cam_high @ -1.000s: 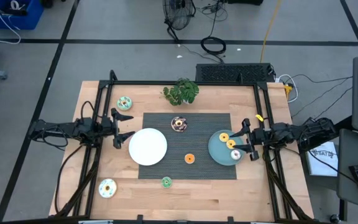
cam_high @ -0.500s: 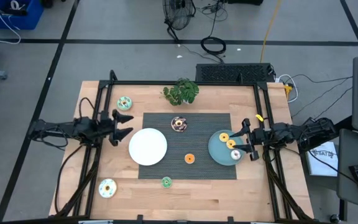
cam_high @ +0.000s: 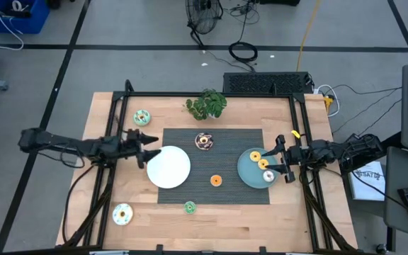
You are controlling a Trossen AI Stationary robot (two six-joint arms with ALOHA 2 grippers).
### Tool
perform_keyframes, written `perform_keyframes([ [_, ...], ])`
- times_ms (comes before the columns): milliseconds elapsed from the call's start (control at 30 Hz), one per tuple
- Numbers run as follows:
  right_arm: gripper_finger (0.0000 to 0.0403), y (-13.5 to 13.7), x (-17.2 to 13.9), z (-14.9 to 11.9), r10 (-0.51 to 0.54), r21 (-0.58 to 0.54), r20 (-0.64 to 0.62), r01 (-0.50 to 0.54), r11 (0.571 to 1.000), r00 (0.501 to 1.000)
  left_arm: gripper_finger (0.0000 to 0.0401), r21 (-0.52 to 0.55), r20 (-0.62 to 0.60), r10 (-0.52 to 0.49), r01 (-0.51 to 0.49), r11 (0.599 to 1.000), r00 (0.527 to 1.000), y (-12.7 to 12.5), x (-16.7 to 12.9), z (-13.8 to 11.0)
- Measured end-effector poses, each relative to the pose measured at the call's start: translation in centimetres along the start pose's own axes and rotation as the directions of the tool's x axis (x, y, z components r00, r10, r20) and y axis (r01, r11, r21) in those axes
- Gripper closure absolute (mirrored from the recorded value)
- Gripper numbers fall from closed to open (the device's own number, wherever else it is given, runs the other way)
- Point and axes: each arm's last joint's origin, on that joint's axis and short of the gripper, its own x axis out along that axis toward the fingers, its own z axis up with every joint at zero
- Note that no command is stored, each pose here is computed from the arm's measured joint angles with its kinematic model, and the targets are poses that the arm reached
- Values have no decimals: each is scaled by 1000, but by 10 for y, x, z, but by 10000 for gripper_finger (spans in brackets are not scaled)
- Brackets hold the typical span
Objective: Pick & Place donuts
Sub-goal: Put the small orange doughnut on top of the blue plate
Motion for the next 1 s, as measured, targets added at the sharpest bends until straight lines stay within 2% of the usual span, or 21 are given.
perform_keyframes([
  [133,206,0,0,0,0,0,0,0,1000,1000,52,18,-113,49,-48,999,992,-8,18,1],
  [233,206,0,0,0,0,0,0,0,1000,1000,52,98,-200,57,-38,994,978,-23,39,5],
  [367,207,0,0,0,0,0,0,0,1000,1000,52,247,-306,3,77,966,952,-56,74,11],
  [467,206,0,0,0,0,0,0,0,1000,1000,52,363,-368,-5,149,920,930,-80,101,6],
  [567,207,0,0,0,0,0,0,0,1000,1000,52,425,-403,-13,200,883,915,-102,127,-1],
  [767,207,0,0,0,0,0,4,0,1000,1000,52,463,-451,-7,240,853,892,-129,169,-19],
  [867,206,0,0,0,0,1,5,0,1000,1000,52,449,-490,11,242,860,871,-134,186,-29],
  [1000,206,0,0,1,0,1,6,0,1000,1000,52,380,-565,-21,282,881,825,-136,207,-46],
])
